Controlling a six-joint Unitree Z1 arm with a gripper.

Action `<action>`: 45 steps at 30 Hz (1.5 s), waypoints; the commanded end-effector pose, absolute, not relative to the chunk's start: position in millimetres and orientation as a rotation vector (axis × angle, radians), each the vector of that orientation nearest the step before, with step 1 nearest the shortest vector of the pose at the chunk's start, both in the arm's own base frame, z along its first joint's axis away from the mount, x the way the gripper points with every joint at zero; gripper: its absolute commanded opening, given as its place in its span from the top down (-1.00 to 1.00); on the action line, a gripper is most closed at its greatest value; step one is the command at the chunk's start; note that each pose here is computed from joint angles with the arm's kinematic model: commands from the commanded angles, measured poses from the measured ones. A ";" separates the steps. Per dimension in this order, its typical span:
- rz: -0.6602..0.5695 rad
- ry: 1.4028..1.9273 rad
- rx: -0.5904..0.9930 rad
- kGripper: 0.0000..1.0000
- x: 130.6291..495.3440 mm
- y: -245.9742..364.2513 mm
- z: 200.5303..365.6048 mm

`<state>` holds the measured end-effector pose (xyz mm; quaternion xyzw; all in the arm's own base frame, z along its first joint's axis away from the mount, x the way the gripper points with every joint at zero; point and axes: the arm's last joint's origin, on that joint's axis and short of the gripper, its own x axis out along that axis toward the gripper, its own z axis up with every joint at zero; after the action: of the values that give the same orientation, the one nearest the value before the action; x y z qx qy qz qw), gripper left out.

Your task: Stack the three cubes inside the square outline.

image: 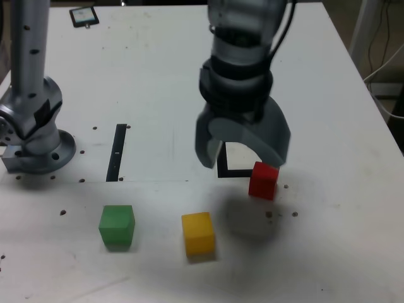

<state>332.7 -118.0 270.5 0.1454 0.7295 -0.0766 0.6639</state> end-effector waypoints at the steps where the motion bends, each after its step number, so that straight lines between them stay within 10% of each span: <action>1: -0.188 1.661 0.342 -0.92 343.2 -120.4 259.9; 21: -0.257 1.687 0.435 -0.66 377.6 -120.5 220.5; 45: -0.271 1.703 0.447 0.10 386.0 -118.5 214.5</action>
<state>384.8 -118.8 216.2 0.1962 0.7412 -0.1177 0.6311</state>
